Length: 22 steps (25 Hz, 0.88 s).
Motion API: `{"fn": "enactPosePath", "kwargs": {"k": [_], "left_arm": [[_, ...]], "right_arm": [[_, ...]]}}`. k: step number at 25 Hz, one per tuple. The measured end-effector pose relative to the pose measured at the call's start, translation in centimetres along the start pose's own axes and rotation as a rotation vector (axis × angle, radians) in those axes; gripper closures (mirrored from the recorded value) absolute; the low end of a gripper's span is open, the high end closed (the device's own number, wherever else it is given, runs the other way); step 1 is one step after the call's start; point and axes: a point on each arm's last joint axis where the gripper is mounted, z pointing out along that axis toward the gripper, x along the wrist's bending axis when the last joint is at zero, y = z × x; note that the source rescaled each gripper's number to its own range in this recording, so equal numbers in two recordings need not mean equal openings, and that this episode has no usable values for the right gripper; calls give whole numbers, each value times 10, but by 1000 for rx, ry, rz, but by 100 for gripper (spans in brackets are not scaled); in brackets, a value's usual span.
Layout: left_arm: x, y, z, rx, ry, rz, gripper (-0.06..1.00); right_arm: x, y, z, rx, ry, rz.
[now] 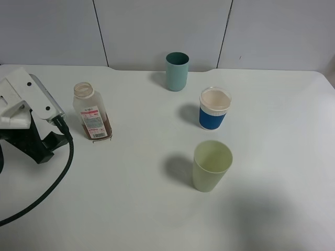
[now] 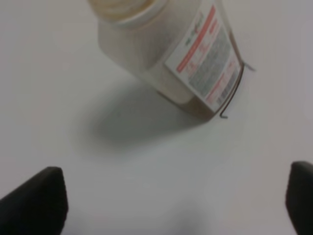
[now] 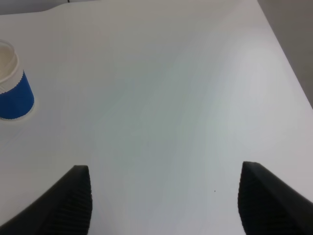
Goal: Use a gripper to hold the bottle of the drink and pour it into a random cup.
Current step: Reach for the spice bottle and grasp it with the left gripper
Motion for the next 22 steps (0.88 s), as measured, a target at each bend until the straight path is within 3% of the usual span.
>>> {"fn": "enactPosePath", "kwargs": {"k": [8,14,22], "left_arm": [[-7,-7,20,-80,28,-65,15],[-5,-19,37,-50,34,-140,15],[6,-26,45,-101,45,-92,15]], "right_arm": [[0,0,0,0,0,0],[0,0,0,0,0,0],[0,0,0,0,0,0]]}}
